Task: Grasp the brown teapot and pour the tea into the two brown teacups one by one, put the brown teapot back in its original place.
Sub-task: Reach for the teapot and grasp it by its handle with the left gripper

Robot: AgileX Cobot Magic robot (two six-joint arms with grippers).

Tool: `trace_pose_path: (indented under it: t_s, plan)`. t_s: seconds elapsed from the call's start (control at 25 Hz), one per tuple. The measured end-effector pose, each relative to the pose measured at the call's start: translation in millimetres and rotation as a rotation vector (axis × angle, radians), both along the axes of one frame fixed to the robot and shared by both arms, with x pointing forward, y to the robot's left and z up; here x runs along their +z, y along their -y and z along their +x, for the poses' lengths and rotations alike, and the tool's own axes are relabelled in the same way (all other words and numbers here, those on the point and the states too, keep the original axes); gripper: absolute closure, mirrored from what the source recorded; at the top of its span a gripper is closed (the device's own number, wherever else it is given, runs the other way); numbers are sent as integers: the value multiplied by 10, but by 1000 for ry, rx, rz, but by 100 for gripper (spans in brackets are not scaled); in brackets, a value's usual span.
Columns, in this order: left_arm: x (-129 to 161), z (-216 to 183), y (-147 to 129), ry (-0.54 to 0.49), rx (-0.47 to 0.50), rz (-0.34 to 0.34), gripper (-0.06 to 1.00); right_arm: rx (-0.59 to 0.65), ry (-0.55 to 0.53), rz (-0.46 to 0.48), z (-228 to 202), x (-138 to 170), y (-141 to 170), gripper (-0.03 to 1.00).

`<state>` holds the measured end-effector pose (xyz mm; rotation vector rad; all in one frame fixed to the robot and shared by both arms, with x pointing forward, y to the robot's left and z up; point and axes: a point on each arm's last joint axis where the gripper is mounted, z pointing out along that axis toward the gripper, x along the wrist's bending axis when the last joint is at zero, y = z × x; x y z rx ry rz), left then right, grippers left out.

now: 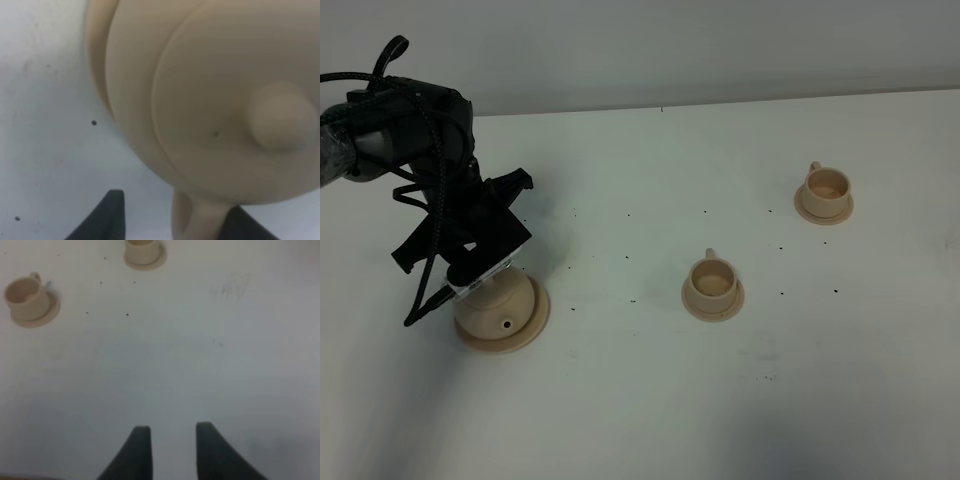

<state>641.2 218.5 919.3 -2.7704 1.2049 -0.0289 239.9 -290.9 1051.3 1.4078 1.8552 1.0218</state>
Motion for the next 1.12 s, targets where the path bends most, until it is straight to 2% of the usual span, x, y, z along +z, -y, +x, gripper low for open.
trace_pose_path:
  t_s: [0.36,0.48,0.72,1.12]
  plan:
    - [0,0,2,0,0,-2,56,0,0,0,0,0,0,73]
    - [0,-1,2,-1,1,-2,62,0,0,0,0,0,0,73]
    - [-3,-9,17,-10,16,-24,81,0,0,0,0,0,0,73]
    - [-4,-48,15,-51,26,-22,82,0,0,0,0,0,0,73]
